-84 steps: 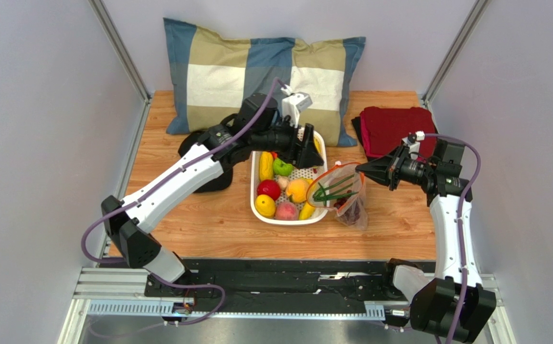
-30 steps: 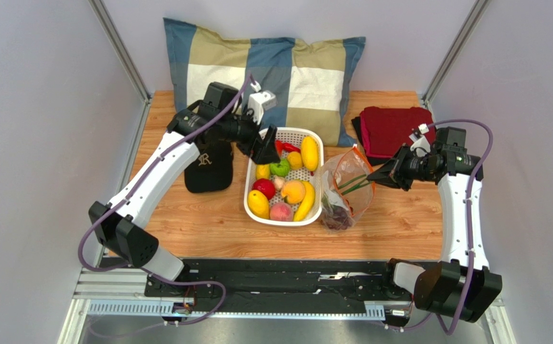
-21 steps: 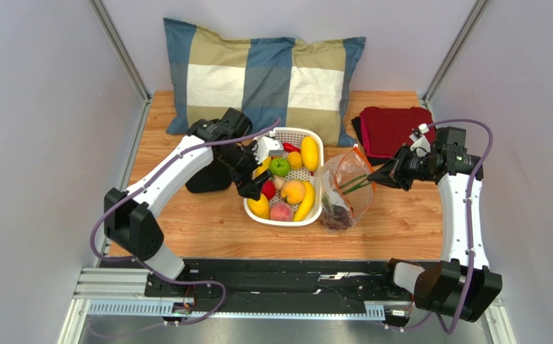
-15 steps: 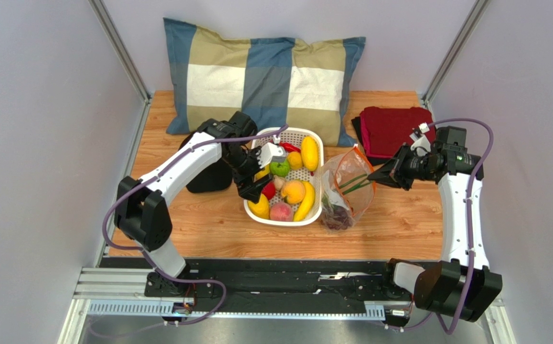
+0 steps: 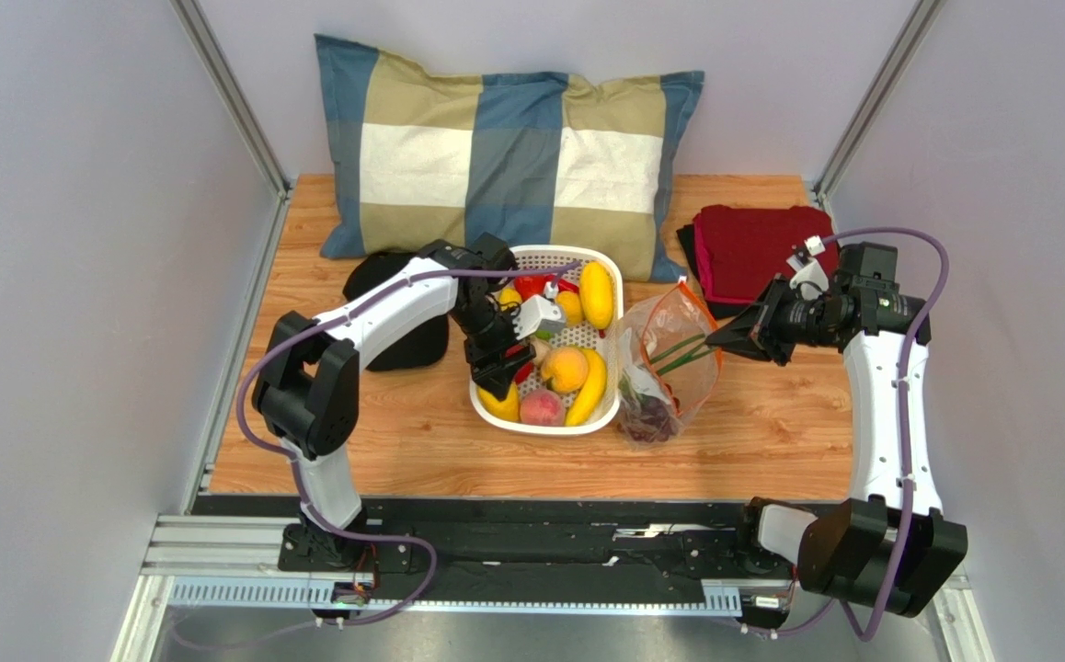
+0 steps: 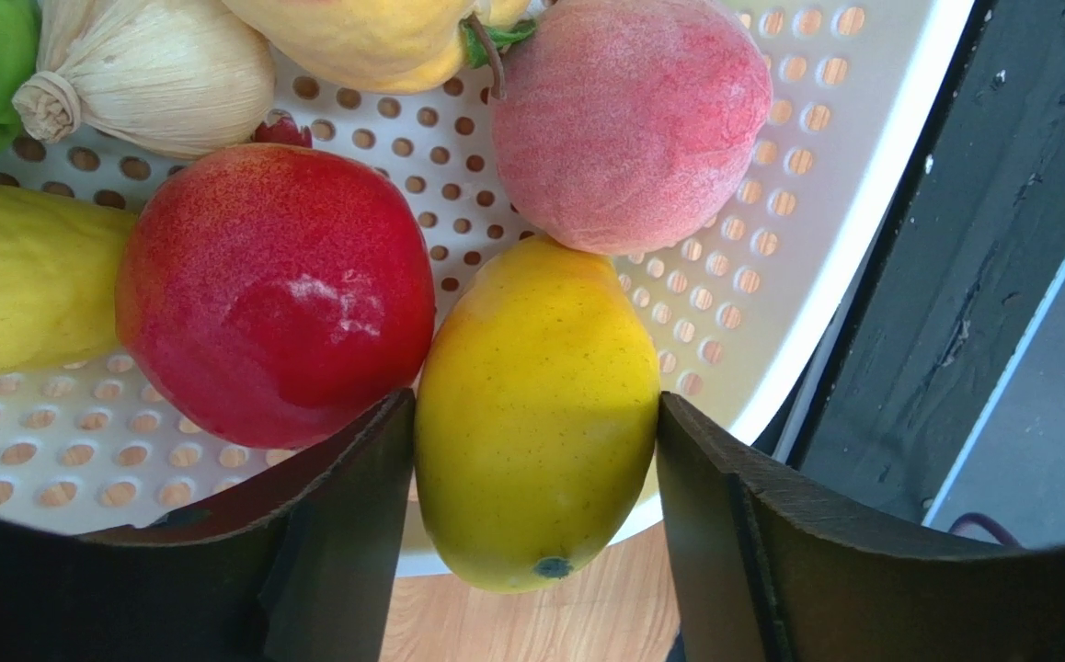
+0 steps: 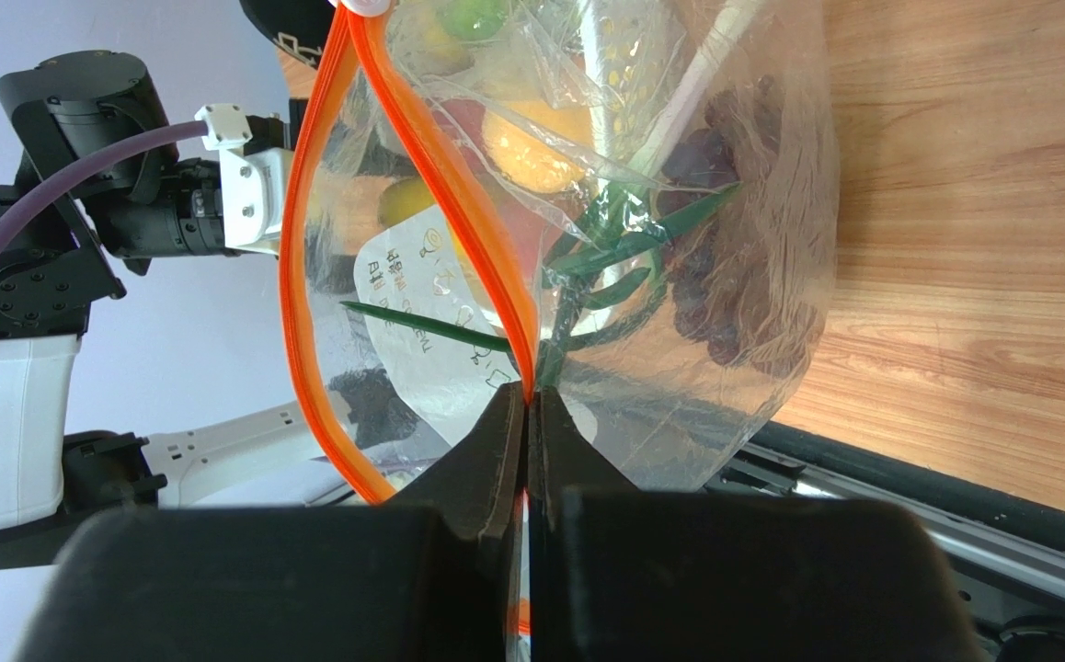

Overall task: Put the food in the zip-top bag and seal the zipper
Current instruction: Pick up the fake fruit from the bin, then place the fake fruit in the zipper food storage bag.

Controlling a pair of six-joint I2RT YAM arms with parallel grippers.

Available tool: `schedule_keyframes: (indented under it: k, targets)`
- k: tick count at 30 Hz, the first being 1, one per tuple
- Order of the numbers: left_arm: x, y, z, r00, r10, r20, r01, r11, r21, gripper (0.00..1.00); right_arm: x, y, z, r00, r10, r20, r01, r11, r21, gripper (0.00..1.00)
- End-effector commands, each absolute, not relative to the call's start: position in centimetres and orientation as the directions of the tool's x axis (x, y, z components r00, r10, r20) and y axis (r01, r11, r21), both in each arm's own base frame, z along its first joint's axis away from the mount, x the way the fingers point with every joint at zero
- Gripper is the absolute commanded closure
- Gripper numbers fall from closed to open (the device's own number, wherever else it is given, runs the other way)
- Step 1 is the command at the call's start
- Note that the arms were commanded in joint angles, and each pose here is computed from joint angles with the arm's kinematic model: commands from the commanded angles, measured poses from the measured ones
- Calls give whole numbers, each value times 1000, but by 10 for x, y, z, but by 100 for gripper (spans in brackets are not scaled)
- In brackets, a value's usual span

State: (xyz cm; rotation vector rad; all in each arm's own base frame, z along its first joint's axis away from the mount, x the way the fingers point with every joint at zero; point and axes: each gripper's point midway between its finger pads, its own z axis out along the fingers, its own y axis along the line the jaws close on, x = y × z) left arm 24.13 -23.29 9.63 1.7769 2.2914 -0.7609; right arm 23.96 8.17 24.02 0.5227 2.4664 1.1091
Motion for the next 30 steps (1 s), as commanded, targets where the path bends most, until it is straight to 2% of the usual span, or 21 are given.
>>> schedule_keyframes:
  k: [1,3,5,6,9,11,13,14,16,17,18,20,26,30]
  targets:
    - [239,-242,114,-250,844,-475,949,116,-293,37,246,82,252,-851,468,-239,124,621,774,100]
    - [235,-242,125,-251,841,-479,946,108,-307,51,246,82,251,-852,466,-238,125,622,773,100]
    - [232,-242,140,-243,831,-500,949,98,-299,59,246,82,249,-853,469,-228,134,620,773,100]
    - [230,-243,152,-243,823,-514,950,93,-299,69,247,82,249,-852,468,-232,130,620,773,100]
    - [227,-248,192,-247,782,-572,956,100,-276,84,246,82,250,-853,467,-233,127,618,776,100]
    - [231,-252,226,-217,745,-631,971,101,-216,89,245,83,250,-854,466,-230,125,615,779,100]
    - [234,-258,255,-213,704,-677,976,120,-182,91,245,85,251,-856,467,-224,124,605,787,100]
    - [242,-267,286,-172,651,-739,985,114,-129,92,245,86,251,-855,468,-222,122,600,791,100]
    - [247,-281,319,-195,580,-791,980,154,-128,92,245,88,252,-858,464,-222,115,594,796,100]
    - [253,-292,354,-139,508,-850,986,148,-72,92,245,89,252,-859,460,-223,111,593,797,100]
    - [255,-301,366,-170,470,-866,980,172,-100,92,244,90,253,-861,458,-220,110,590,800,100]
    - [251,-322,402,-98,391,-915,989,144,-44,91,244,92,255,-862,455,-222,102,586,804,100]
    - [227,-379,415,-33,368,-929,996,85,-2,90,245,100,267,-866,440,-238,62,566,822,100]
    - [230,-408,384,-26,442,-896,995,97,19,89,243,105,273,-869,430,-244,44,558,828,100]
